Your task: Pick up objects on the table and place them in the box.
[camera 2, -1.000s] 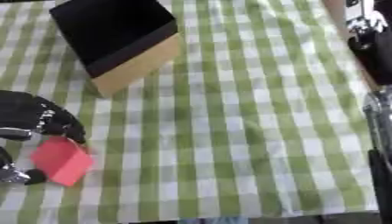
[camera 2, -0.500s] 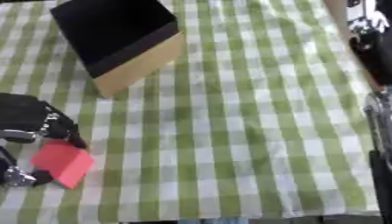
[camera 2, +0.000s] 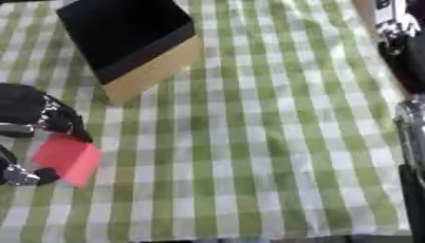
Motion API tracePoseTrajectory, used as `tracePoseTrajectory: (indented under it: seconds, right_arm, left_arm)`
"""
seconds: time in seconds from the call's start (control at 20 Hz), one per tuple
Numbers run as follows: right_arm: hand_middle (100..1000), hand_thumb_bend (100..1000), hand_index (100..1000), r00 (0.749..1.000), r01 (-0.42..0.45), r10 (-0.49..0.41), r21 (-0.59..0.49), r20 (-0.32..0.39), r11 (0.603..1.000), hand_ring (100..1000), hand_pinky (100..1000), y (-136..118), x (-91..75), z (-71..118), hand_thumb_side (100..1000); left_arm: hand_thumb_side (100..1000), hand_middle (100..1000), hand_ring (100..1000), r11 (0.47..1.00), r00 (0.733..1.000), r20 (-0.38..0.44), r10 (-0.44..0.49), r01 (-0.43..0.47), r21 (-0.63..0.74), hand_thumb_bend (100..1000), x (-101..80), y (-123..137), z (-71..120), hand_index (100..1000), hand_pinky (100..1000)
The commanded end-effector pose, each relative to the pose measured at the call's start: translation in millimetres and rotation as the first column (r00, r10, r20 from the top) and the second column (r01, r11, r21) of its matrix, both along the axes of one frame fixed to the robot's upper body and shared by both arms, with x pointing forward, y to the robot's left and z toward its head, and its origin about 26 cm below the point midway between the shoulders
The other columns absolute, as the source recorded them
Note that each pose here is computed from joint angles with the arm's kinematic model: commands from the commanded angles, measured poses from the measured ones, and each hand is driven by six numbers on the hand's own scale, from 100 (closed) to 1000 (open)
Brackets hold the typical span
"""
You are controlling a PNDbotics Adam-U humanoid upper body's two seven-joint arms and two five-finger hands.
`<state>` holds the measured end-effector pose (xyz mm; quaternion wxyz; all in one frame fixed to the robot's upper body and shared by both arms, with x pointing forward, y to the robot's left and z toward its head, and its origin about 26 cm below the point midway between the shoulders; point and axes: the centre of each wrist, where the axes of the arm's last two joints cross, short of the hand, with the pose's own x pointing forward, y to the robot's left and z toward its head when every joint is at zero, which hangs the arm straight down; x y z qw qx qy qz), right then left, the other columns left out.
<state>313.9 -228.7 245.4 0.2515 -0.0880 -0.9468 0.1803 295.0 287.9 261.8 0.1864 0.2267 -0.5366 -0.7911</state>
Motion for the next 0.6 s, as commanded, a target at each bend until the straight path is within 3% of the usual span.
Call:
tracePoseTrajectory:
  seconds: [0.05, 0.6]
  right_arm:
    - [492, 100, 682, 0.999, 0.005, -0.004, -0.005, 0.034, 1.000, 771, 795, -1.4, -3.8, 8.4, 689]
    - [491, 100, 682, 0.999, 0.008, -0.007, -0.015, 0.051, 1.000, 772, 794, -1.7, -3.5, 13.4, 688]
  left_arm:
    - [156, 408, 510, 0.997, 0.995, 0.103, -0.001, 0.008, -0.071, 100, -2.0, 1.5, 25.5, 550, 321]
    - [156, 421, 488, 0.944, 0.937, 0.345, 0.061, 0.058, -0.324, 100, -6.2, -12.2, 92.1, 553, 306]
